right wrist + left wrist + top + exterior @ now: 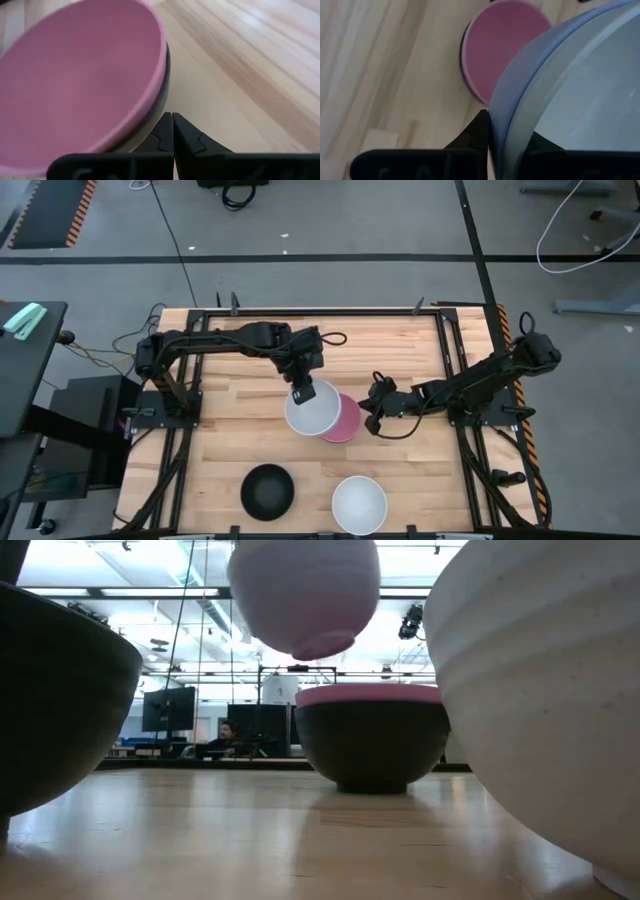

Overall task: Nest bowls inside each other
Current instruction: Stack the left stacked bowls on top of the right stacked bowls, then stack the black bowl on top of the white bowl

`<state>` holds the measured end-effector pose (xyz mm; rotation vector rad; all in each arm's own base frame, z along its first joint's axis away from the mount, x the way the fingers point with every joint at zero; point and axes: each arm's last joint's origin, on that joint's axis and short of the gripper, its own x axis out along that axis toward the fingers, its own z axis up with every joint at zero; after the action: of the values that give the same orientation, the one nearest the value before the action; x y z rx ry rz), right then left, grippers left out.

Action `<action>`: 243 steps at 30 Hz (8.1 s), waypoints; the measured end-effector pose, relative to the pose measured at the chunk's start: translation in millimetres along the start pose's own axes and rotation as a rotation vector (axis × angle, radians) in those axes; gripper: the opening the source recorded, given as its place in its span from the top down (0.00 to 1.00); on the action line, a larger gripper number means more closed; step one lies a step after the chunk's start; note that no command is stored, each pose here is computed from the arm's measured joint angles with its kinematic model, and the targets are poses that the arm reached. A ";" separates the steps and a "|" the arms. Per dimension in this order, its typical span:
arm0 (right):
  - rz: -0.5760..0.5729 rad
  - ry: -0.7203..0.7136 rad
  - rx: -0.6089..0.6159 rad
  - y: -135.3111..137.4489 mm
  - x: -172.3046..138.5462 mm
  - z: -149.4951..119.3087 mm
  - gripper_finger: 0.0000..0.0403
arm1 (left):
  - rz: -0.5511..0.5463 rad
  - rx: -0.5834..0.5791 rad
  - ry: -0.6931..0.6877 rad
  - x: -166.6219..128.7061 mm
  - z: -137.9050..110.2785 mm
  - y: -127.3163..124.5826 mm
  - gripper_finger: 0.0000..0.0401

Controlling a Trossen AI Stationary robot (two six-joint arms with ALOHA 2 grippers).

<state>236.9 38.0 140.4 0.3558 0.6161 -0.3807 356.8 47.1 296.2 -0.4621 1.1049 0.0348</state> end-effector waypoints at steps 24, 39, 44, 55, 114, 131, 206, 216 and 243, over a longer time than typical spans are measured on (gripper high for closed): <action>0.172 0.050 0.029 32.2 -19.7 -20.0 1.00 | 0.034 0.032 0.217 58.8 45.8 4.9 0.92; 0.204 0.017 -0.024 35.4 9.2 -10.3 1.00 | 0.028 0.051 0.195 59.1 48.0 4.8 0.92; 0.206 0.005 -0.080 40.7 17.6 7.6 1.00 | 0.031 0.046 0.204 62.9 48.0 5.7 0.92; 0.132 0.080 -0.097 29.7 15.9 4.6 1.00 | 0.127 -0.005 0.318 72.3 41.0 24.6 0.92; 0.120 0.099 -0.110 29.0 12.0 3.7 0.99 | -0.048 -0.079 0.319 78.1 48.5 53.1 0.61; 0.125 0.106 -0.116 28.9 12.0 3.2 0.99 | -0.111 -0.106 0.243 36.9 50.4 48.4 0.60; 0.202 -0.124 -0.237 36.7 3.3 145.3 0.96 | 0.047 -0.122 0.171 29.1 -214.6 -107.5 0.61; 0.211 -0.118 -0.215 25.1 25.2 147.2 0.99 | -0.002 -0.119 0.153 35.0 -218.3 -119.2 0.62; 0.244 -0.073 -0.182 8.9 76.0 134.6 1.00 | 0.009 -0.091 0.199 63.2 -225.7 -129.5 0.62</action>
<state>363.6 -30.1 197.9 0.2376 0.5248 -0.1021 226.3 -167.6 203.4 -0.5505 1.3043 0.0481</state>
